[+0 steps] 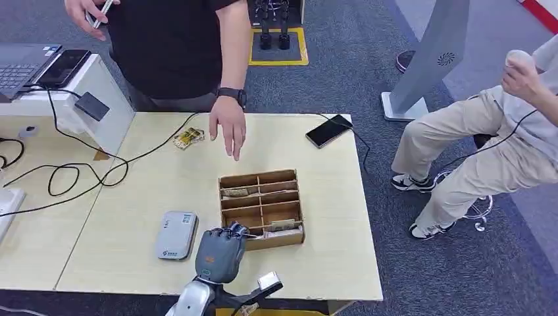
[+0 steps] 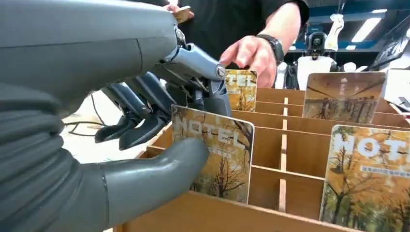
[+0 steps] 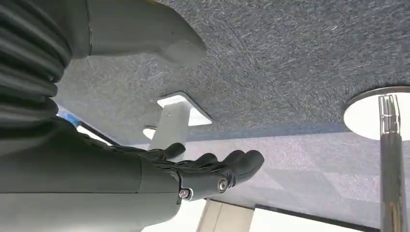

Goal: Pass the card to the sensor for recognition and then transmit it.

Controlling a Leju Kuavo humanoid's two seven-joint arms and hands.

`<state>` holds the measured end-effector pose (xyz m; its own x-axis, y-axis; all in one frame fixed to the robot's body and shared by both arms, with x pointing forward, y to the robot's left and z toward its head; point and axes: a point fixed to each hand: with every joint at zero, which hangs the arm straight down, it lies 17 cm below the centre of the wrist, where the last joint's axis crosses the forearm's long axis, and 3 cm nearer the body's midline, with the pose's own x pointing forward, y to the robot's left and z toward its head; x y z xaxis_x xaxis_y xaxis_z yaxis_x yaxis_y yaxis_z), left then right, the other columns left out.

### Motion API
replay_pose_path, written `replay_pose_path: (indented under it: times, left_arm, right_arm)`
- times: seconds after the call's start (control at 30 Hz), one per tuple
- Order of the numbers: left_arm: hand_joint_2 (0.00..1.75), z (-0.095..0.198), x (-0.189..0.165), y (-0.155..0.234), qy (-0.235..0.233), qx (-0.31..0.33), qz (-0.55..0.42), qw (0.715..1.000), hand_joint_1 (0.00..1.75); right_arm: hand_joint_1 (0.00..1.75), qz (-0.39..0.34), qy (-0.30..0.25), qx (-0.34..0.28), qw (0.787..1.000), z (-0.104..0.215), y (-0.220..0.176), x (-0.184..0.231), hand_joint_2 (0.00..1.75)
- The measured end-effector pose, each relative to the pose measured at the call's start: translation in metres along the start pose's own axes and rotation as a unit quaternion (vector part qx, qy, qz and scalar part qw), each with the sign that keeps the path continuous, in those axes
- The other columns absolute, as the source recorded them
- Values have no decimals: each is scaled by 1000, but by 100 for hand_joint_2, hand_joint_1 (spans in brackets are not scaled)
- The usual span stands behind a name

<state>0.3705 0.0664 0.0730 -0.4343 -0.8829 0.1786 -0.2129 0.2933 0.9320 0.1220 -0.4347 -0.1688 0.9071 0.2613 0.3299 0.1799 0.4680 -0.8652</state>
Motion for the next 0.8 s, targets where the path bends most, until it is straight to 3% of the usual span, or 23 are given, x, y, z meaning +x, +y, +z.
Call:
replay_pose_path:
  times: [0.17,0.33,0.57,0.8]
  left_arm:
    - [175,-16,11,49,-35,87,114,989,175]
    - [175,-18,-41,110,49,211,247,945,175]
    - [175,-20,-71,158,90,293,316,898,175]
    - [175,-33,-92,190,101,346,367,857,175]
  right_arm:
    - [0,-4,8,-2,1000,0,-1,-3,175]
    - [0,-6,12,-3,1000,0,-2,-4,175]
    - [0,0,2,-1,1000,0,-1,-1,175]
    - [0,5,-7,2,1000,0,1,4,175]
